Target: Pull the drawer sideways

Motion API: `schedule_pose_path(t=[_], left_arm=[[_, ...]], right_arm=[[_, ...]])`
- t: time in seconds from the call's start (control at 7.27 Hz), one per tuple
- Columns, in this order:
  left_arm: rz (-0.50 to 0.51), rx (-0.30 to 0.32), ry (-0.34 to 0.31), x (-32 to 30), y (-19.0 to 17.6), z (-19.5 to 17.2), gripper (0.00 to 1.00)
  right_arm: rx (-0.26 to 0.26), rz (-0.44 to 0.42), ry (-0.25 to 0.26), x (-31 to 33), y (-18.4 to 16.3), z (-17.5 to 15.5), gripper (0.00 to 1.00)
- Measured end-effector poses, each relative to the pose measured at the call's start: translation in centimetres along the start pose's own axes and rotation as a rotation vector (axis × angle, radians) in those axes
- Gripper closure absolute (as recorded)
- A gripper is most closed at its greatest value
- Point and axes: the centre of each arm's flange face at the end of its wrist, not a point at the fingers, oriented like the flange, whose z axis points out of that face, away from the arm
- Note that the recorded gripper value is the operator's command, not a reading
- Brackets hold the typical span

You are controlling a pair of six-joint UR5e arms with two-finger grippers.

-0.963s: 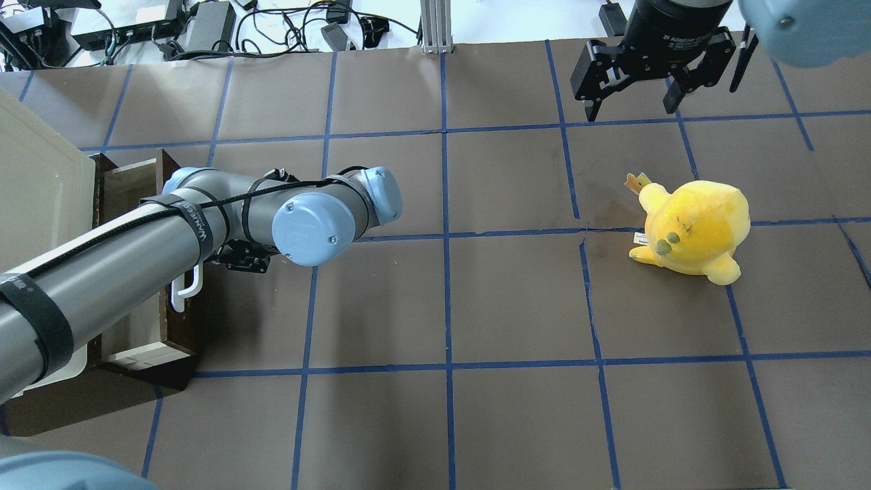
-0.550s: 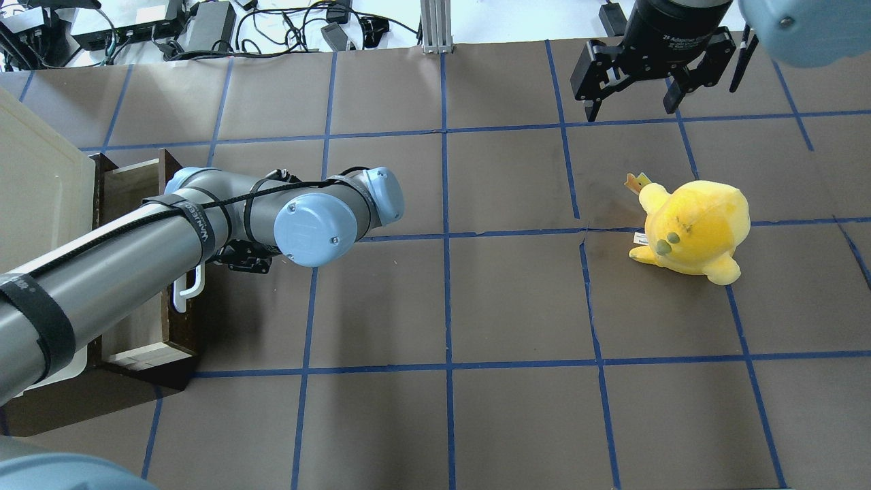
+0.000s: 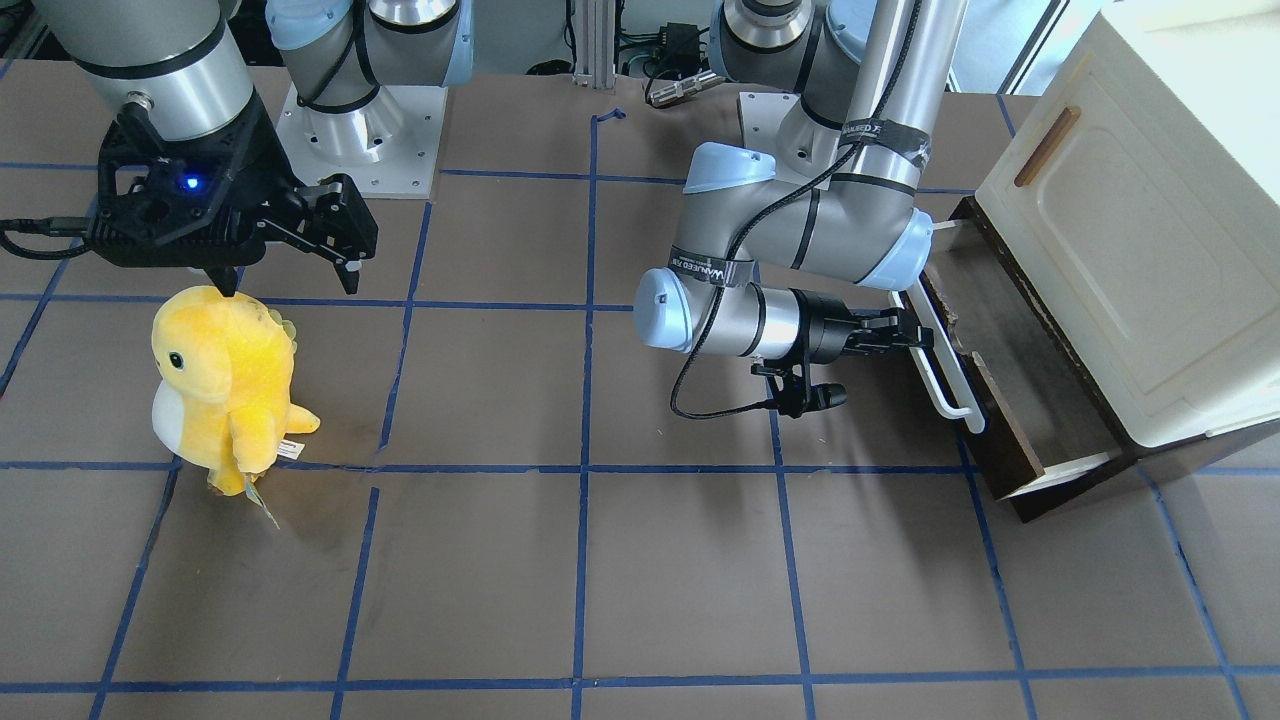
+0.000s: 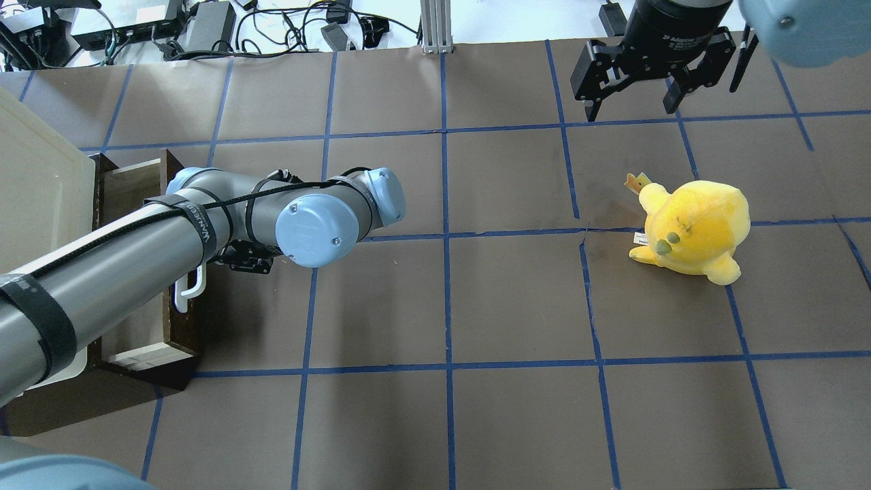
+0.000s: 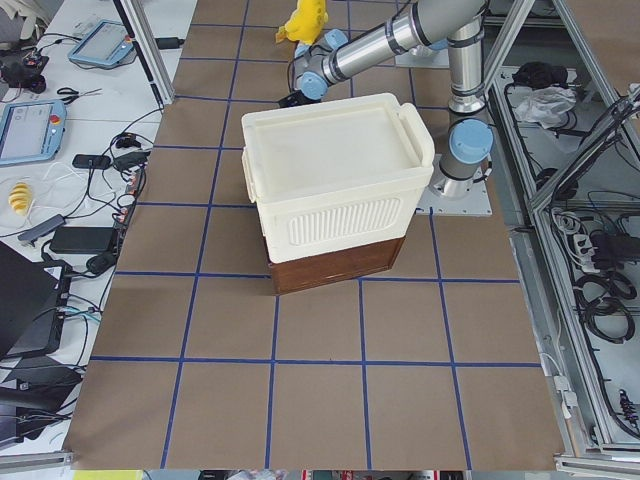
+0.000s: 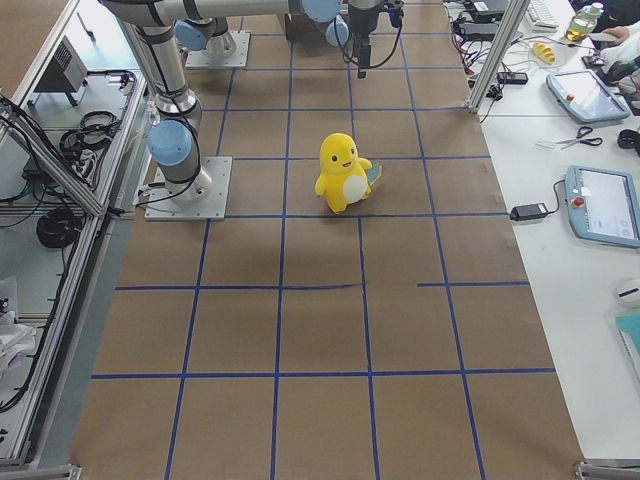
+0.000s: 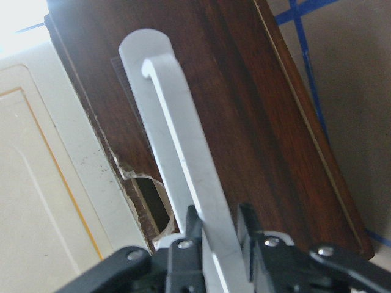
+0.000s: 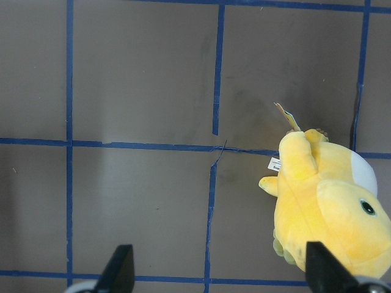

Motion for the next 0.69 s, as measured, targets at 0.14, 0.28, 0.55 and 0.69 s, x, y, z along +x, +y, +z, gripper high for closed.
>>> schedule_pose_path(t=[0.14,0.28,0.55,0.69], left_arm=[[0.001,0.001,-0.001,0.02,-0.01,-0.02,0.88],[0.0,0.002,-0.001,0.04,-0.01,-0.05,0.88],[0.0,0.009,-0.004,0.17,0.05,-0.35,0.88],[0.0,0.015,-0.006,0.22,0.04,-0.61,0.88]], right_arm=[[0.0,0.0,0.0,0.0,0.0,0.0,0.0],[0.0,0.0,0.0,0.0,0.0,0.0,0.0],[0.0,0.0,0.0,0.0,0.0,0.0,0.0],[0.0,0.0,0.0,0.0,0.0,0.0,0.0]])
